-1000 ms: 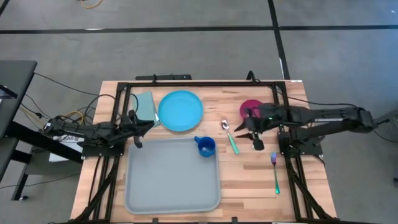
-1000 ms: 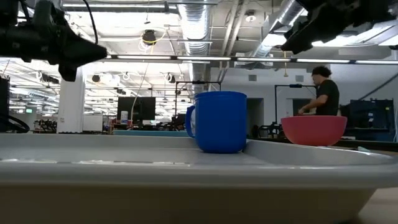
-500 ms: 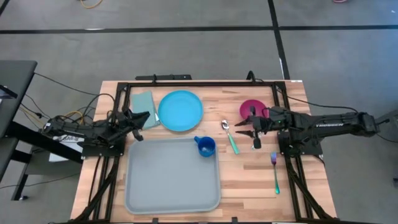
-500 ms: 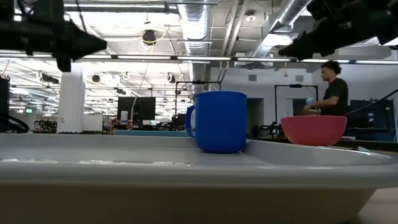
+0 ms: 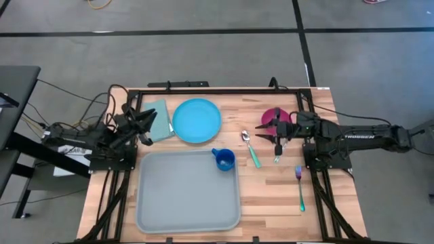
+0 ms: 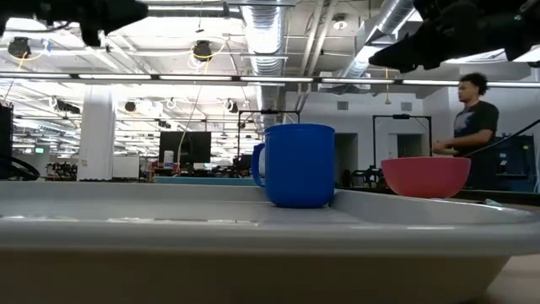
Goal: Set up tray
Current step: Put the blue plate on the bottom left of the blue mug on the gray serving tray, then put the pink bowl on top of the blue plate on the gray serving tray
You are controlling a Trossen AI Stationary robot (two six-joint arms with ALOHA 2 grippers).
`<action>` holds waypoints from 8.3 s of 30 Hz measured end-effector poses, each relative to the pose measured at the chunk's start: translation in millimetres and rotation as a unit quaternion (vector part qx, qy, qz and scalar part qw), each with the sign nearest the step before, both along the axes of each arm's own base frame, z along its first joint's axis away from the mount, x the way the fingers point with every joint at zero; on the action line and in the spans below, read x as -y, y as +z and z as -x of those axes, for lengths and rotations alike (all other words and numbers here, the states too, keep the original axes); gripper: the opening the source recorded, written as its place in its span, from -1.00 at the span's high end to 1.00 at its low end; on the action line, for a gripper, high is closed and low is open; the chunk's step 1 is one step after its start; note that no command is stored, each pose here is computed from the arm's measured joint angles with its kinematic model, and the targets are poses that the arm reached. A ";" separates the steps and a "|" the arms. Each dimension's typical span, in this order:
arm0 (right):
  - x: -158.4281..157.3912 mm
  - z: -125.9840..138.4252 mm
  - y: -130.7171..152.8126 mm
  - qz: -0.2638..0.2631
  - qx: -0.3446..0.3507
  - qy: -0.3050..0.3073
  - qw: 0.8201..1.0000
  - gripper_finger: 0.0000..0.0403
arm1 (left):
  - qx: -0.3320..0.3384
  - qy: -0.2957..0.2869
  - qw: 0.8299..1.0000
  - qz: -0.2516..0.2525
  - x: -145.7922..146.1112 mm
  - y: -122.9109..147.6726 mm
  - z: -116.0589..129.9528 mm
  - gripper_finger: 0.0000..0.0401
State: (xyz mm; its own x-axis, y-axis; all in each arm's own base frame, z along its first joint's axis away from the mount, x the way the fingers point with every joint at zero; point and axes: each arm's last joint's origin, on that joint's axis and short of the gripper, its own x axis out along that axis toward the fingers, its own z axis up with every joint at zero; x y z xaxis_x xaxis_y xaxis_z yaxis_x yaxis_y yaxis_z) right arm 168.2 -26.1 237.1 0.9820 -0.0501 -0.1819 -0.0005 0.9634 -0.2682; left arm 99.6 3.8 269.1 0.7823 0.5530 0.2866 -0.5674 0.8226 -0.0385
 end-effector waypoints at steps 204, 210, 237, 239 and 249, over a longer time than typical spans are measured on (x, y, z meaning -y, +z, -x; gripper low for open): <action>2.5 5.7 -19.2 -0.130 -0.094 -0.039 0.986 0.41 | -0.654 -0.233 0.707 0.133 178.3 -115.2 -283.0 1.00; 2.5 5.7 -19.3 -0.130 -0.095 -0.039 0.986 0.41 | -0.649 -0.240 0.710 0.129 173.2 -114.6 -287.3 1.00; 2.4 5.9 -19.9 -0.152 -0.097 -0.046 0.982 0.41 | -0.611 -0.284 0.731 0.106 177.3 -109.4 -297.7 1.00; 2.4 6.0 -19.9 -0.152 -0.097 -0.046 0.982 0.41 | -0.615 -0.286 0.728 0.099 177.8 -104.8 -298.8 1.00; 2.0 8.1 -24.7 -0.182 -0.122 -0.058 0.974 0.41 | -0.638 -0.262 0.721 0.064 179.9 -37.1 -307.1 1.00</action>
State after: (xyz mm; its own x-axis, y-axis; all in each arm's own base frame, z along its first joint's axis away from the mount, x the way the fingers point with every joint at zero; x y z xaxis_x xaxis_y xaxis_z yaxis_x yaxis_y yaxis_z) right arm 160.1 -28.1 212.4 0.8991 -0.0474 -0.4352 0.0936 0.9919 0.0854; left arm 406.7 -176.1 232.0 0.4759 0.0431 -0.8784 0.1792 0.9731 0.1449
